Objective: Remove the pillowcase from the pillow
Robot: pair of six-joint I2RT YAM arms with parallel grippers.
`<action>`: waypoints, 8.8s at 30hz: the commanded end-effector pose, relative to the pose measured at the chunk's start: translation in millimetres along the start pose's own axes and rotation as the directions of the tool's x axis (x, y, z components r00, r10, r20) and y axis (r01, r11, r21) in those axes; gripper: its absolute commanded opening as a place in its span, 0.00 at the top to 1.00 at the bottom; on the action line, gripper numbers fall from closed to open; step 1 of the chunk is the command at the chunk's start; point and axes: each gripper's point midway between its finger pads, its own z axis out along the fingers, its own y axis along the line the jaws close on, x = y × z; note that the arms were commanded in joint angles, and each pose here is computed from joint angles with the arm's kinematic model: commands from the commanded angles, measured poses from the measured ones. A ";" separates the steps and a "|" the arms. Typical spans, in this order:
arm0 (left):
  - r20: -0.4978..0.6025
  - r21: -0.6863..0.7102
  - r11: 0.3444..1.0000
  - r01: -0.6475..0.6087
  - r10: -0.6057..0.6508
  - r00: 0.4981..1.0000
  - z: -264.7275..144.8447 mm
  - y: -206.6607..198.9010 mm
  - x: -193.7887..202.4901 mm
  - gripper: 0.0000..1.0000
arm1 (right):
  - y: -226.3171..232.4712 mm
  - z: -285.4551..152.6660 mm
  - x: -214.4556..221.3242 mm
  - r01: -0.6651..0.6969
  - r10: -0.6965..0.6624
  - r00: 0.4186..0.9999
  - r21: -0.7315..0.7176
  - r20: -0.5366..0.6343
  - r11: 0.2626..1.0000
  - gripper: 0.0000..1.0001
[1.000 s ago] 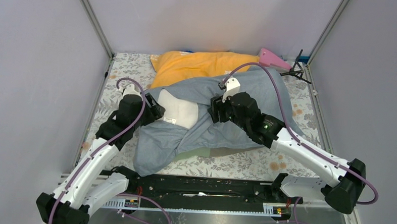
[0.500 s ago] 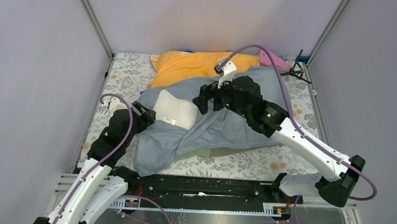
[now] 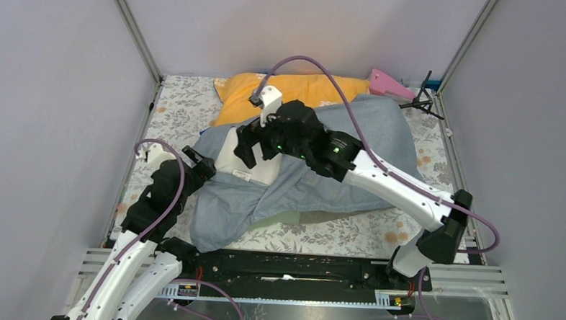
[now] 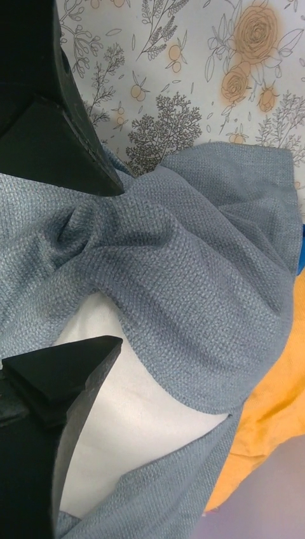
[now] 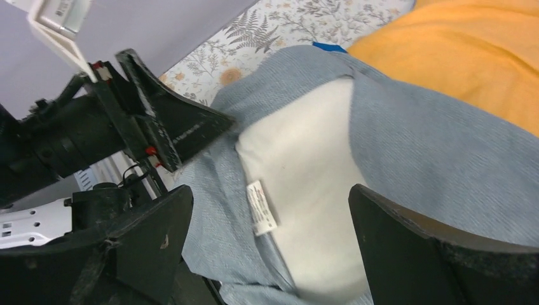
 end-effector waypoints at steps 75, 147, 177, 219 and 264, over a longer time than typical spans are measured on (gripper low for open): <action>-0.314 0.169 0.985 -0.023 0.076 0.946 65.2 6.1 131.5 0.96 | -90.6 -46.4 45.9 -0.056 0.066 0.996 0.158 -0.061 0.986 0.18; -0.077 0.495 0.864 -0.089 0.145 0.986 18.8 -103.0 29.3 0.62 | -42.4 -60.3 64.7 0.103 -0.109 0.994 0.149 0.032 0.983 1.00; -0.186 0.366 0.922 -0.128 0.207 0.961 25.6 -57.4 62.3 0.57 | -82.2 -78.3 -53.2 0.002 -0.209 0.891 0.457 0.403 0.889 1.00; -0.420 0.836 0.523 0.165 0.416 0.806 -82.7 -125.6 153.7 0.64 | -110.7 -44.6 -67.8 -0.175 0.022 0.894 0.304 0.447 0.936 1.00; -0.153 0.703 0.669 -0.240 0.473 0.868 -89.2 -174.1 80.1 0.01 | -129.8 -27.4 -54.9 -0.185 0.099 0.930 0.219 0.354 0.958 0.99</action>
